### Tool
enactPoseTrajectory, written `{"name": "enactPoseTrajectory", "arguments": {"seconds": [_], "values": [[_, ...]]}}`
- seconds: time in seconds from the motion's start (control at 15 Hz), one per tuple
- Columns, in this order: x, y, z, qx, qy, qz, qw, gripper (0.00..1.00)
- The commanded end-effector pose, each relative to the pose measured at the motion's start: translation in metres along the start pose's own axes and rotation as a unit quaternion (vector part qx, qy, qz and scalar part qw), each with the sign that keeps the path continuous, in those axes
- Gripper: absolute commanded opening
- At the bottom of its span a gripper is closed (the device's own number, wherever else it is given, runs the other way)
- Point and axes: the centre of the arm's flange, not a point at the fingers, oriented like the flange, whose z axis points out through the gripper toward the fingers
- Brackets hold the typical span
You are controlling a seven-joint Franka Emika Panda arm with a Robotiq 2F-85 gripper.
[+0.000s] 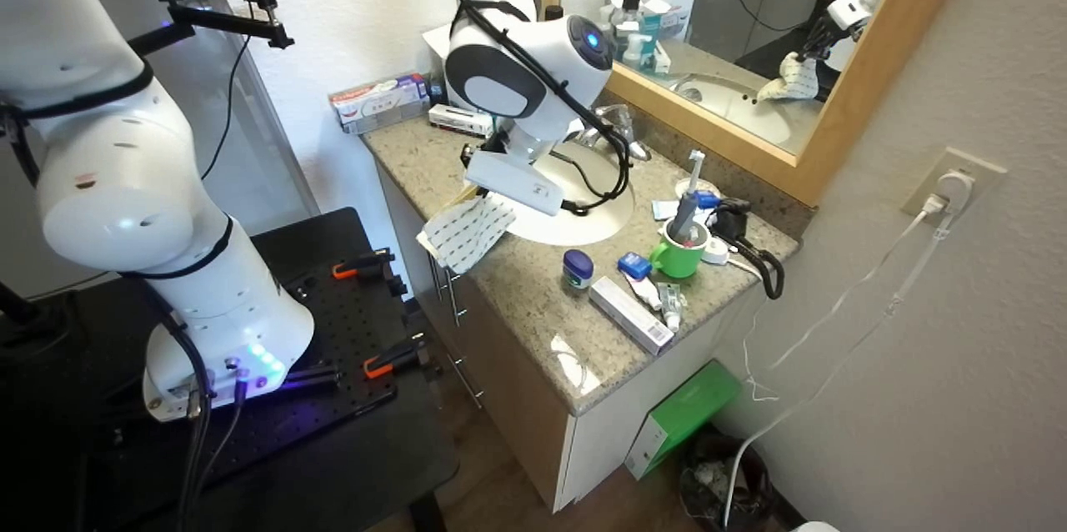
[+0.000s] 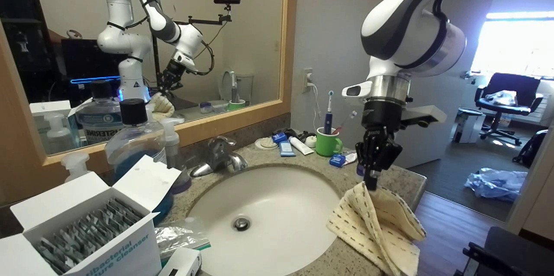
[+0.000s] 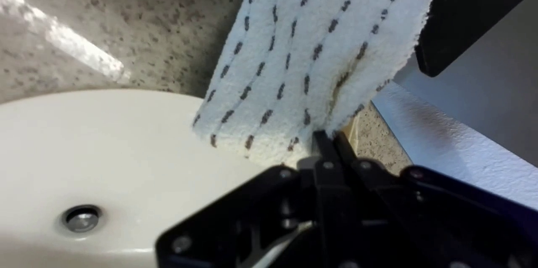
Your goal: Unfold the towel once
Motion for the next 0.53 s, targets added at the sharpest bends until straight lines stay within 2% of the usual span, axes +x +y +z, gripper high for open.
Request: {"name": "enactPoseTrajectory", "arguments": {"seconds": [0.0, 0.47], "values": [[-0.012, 0.032, 0.001, 0.023, 0.014, 0.039, 0.9989, 0.01], [-0.023, 0.065, -0.005, 0.027, 0.033, 0.066, 0.9969, 0.01]]}}
